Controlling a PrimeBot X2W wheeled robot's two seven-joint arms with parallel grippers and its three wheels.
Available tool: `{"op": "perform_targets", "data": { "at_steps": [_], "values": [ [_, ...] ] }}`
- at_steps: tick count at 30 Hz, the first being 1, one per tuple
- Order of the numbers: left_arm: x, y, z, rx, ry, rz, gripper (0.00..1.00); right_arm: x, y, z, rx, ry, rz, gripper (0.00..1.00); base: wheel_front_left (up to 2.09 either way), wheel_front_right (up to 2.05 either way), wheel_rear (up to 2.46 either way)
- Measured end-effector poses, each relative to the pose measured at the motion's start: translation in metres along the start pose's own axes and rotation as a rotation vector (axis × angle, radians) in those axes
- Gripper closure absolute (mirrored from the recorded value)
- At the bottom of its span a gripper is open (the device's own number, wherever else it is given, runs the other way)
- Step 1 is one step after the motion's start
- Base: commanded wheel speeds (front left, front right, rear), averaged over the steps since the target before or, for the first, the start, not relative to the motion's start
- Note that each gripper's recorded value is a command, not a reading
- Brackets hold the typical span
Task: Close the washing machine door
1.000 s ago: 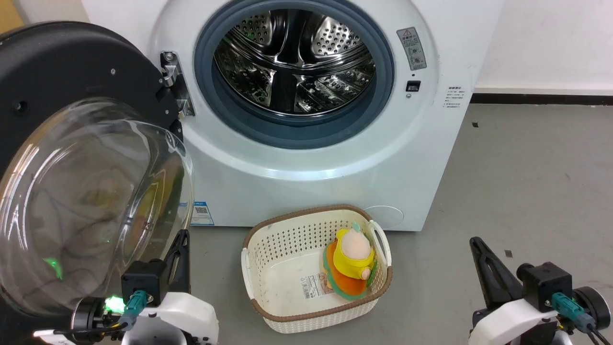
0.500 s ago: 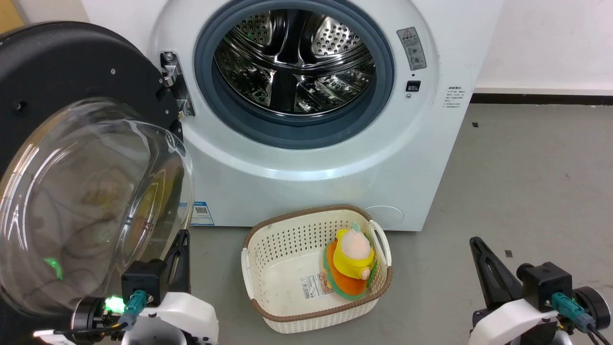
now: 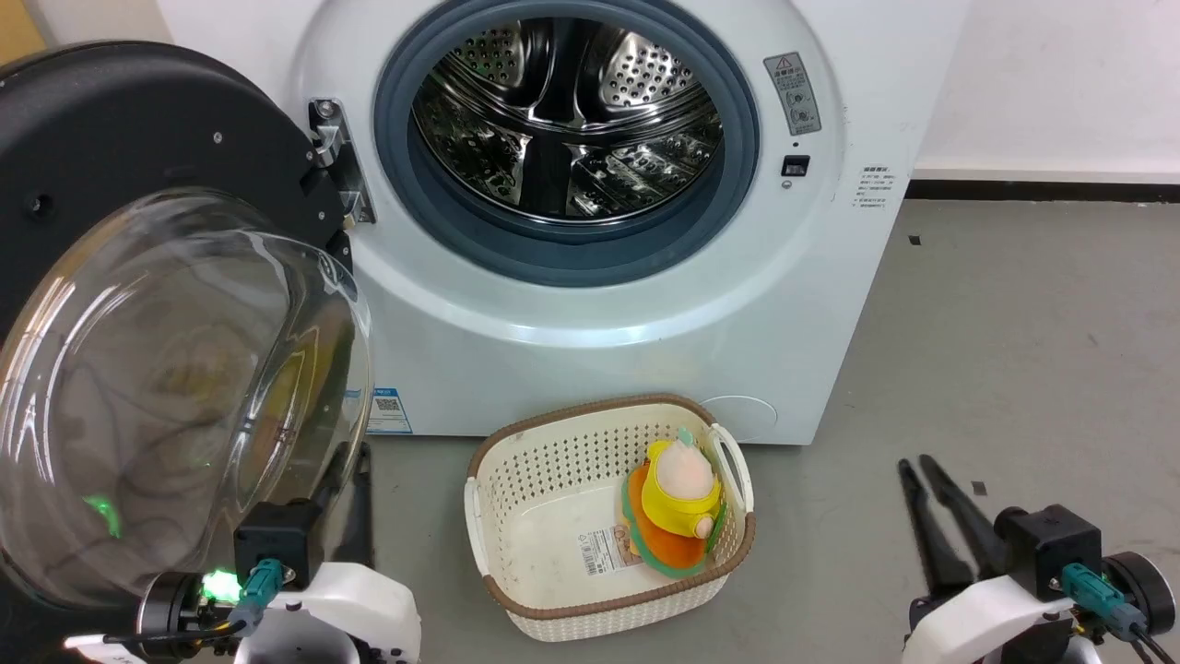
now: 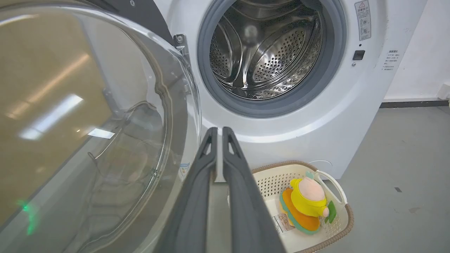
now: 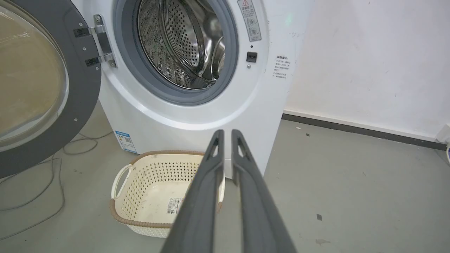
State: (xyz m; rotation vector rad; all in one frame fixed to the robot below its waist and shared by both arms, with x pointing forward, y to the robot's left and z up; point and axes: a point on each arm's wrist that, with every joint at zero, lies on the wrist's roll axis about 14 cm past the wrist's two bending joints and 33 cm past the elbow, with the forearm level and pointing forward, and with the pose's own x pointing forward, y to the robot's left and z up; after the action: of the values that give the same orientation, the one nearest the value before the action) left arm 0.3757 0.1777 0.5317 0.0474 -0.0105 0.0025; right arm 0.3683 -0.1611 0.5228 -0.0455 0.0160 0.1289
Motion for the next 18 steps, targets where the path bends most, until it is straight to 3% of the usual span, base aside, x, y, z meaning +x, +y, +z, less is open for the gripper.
{"op": "perform_targets", "data": {
  "at_steps": [8,9,10,11,18],
  "values": [
    [0.0001,-0.0004,0.0000,0.000,-0.003,0.006,0.00,0.0001,-0.0025,0.0005,0.007,-0.006,-0.007,0.00,0.00,0.00,0.00],
    [0.0001,-0.0004,0.0005,0.000,-0.007,0.007,0.50,0.0001,-0.0030,0.0008,0.010,-0.008,-0.009,0.00,0.00,0.00,0.00],
    [0.0001,-0.0004,0.0008,0.000,-0.009,0.009,0.93,0.0001,-0.0036,0.0010,0.011,-0.010,-0.010,0.00,0.00,0.00,0.00],
    [0.0001,-0.0002,0.0007,0.000,-0.009,0.011,1.00,0.0001,-0.0042,0.0010,0.011,-0.010,-0.012,0.00,0.00,0.00,0.00],
    [-0.0004,0.0018,0.0054,0.001,-0.032,0.023,1.00,0.0012,-0.0064,0.0031,0.021,-0.027,-0.018,0.00,0.00,0.00,0.00]
  ]
}}
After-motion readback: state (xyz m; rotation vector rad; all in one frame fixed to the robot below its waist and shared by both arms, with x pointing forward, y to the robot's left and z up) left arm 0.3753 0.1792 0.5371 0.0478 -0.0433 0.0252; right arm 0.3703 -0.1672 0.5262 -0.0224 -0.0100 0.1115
